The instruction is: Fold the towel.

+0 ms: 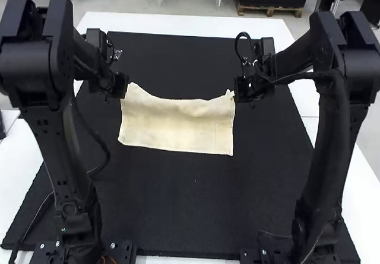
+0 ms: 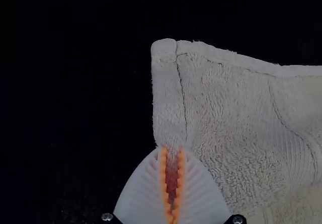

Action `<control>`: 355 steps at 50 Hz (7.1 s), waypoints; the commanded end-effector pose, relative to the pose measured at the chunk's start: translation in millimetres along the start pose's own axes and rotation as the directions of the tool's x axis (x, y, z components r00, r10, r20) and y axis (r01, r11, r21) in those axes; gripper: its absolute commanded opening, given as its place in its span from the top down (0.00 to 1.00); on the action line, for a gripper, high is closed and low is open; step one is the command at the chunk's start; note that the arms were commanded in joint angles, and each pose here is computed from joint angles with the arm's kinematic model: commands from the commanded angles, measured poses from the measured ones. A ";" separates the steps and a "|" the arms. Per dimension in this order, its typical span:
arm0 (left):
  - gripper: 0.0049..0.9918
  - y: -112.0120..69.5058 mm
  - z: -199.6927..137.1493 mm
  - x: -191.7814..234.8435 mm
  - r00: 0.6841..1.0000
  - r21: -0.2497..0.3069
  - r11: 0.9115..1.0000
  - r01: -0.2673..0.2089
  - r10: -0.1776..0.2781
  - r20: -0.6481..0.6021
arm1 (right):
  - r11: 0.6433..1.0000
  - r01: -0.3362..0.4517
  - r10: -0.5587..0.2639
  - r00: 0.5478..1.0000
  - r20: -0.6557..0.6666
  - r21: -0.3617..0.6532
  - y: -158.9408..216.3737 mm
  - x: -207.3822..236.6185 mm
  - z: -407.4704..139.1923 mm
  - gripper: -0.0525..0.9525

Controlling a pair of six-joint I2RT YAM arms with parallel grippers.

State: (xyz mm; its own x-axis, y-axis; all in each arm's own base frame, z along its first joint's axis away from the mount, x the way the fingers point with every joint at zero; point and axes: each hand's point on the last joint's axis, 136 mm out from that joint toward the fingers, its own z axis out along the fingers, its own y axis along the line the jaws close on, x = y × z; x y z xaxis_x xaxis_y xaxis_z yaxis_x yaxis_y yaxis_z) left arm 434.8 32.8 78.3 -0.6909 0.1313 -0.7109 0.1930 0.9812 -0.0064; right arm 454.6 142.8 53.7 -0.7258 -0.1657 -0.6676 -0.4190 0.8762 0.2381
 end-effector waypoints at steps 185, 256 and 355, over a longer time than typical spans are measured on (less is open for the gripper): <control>0.02 16.9 -96.5 20.3 0.976 -0.164 0.975 0.147 -0.116 0.184 | 0.989 -0.038 0.001 0.970 -0.242 -0.144 51.4 143.1 10.1 0.97; 0.02 46.5 -118.4 39.0 0.966 -0.222 0.948 0.228 -0.192 0.173 | 0.887 0.133 -0.186 0.979 -0.080 -0.443 202.8 45.6 -14.0 0.97; 0.02 34.8 -119.6 54.7 0.963 -0.198 0.949 0.247 -0.218 0.157 | 0.694 0.308 -0.348 0.935 0.071 -0.651 389.9 -4.9 85.6 0.76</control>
State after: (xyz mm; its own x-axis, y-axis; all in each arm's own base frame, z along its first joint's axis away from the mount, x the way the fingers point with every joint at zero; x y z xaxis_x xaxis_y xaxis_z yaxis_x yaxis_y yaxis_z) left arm 320.9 90.0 115.9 -0.6201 -0.1022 -0.7778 -0.1197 0.9922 -0.0350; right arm 342.8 512.1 63.1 -0.5038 -0.4622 -0.7298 -0.8631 0.3041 0.4032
